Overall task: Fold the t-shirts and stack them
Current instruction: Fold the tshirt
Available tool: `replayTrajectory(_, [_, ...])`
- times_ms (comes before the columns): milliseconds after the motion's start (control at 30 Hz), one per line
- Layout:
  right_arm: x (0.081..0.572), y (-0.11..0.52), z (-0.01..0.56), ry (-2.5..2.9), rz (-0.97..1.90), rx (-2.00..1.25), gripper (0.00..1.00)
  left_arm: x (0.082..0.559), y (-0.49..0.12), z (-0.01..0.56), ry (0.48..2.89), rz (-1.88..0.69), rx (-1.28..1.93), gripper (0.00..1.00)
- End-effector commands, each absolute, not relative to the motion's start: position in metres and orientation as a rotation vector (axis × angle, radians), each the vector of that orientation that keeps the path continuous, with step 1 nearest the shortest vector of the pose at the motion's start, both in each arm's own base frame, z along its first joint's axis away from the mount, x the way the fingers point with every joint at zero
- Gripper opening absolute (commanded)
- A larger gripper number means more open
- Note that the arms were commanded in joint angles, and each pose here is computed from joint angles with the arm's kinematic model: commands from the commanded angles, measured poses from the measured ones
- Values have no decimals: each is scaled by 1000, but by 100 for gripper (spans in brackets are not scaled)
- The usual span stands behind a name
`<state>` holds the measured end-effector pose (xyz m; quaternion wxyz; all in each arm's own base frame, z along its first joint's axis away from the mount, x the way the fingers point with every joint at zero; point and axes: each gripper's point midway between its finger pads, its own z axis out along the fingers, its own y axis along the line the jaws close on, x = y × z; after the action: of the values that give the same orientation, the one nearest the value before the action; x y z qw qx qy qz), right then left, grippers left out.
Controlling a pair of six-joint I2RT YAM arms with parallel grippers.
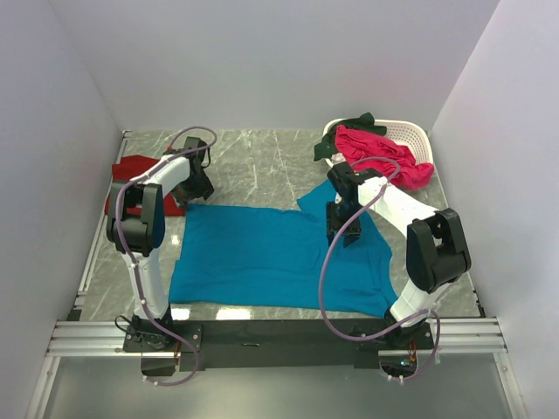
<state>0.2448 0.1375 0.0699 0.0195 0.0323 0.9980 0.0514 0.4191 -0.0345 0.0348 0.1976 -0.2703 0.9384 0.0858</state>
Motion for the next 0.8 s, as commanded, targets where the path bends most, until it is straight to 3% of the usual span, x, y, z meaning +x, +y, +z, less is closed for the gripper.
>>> replayTrajectory(0, [250,142,69,3084,192,84,53,435,-43,39,2601,169,-749,76])
replayTrajectory(367, [254,144,65,3087,197,79,53,430,-37,24,2627,233,-753,69])
replayTrajectory(533, [258,143,66,3079,172,90,53,426,-32,21,2628,270,-760,53])
replayTrajectory(767, [304,131,88,2959,105,177,53,423,-31,26,2625,278,-763,49])
